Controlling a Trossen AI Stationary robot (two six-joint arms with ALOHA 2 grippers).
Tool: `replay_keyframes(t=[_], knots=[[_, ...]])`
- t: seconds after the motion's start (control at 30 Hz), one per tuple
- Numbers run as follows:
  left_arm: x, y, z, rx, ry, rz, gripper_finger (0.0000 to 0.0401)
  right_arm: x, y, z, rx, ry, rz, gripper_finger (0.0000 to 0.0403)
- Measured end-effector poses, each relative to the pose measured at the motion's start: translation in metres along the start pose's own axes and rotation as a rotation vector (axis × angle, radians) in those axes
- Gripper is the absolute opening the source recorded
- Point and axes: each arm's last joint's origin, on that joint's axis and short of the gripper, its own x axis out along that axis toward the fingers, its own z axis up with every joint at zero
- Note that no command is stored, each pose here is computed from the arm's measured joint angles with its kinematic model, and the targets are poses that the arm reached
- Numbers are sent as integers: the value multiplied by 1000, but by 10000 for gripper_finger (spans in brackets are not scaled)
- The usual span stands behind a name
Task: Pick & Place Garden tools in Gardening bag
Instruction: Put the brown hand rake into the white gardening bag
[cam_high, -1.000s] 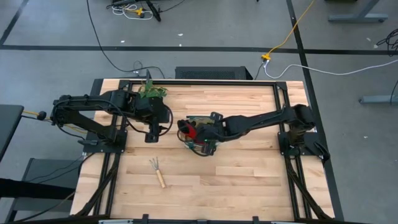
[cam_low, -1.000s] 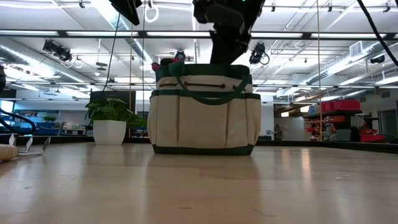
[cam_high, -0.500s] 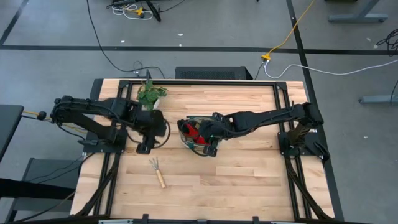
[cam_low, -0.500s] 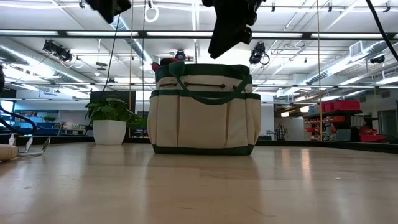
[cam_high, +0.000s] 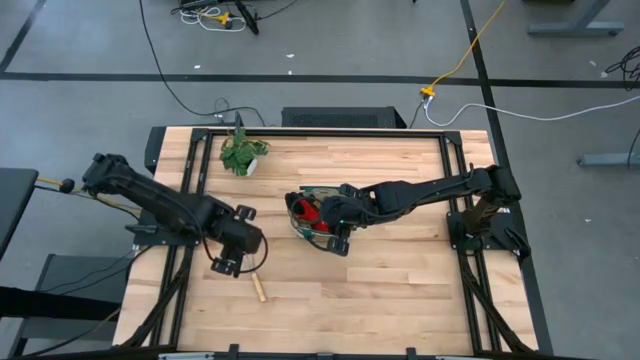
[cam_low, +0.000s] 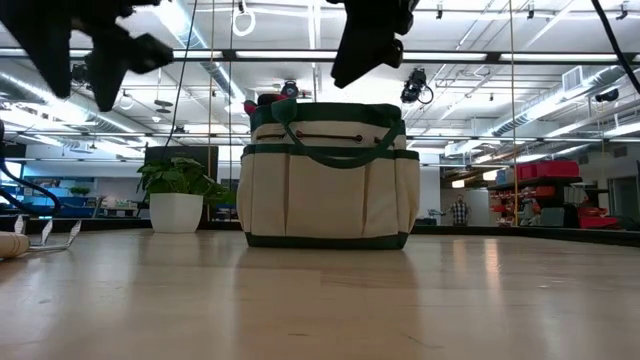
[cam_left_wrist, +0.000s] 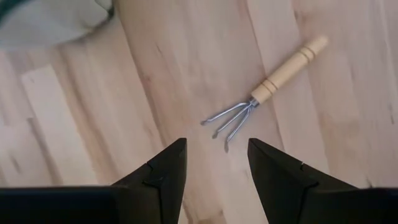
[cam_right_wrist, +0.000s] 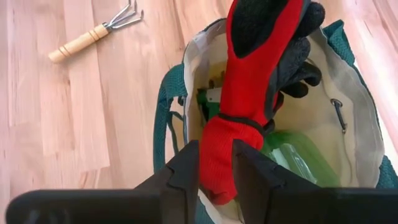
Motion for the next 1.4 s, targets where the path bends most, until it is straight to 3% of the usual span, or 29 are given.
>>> replay_keyframes(t=[0.4, 0.77, 1.03, 1.4], knots=[[39, -17, -13, 29, -34, -25, 177, 0, 0, 1, 2, -13, 3, 96], [54, -30, -24, 150, -32, -35, 177, 1, 1, 2, 3, -17, 3, 96], [68, -38, -28, 247, -105, -46, 177, 0, 1, 3, 2, -34, 9, 96], [82, -39, -35, 257, -133, -42, 177, 0, 1, 5, -9, -46, 12, 96]])
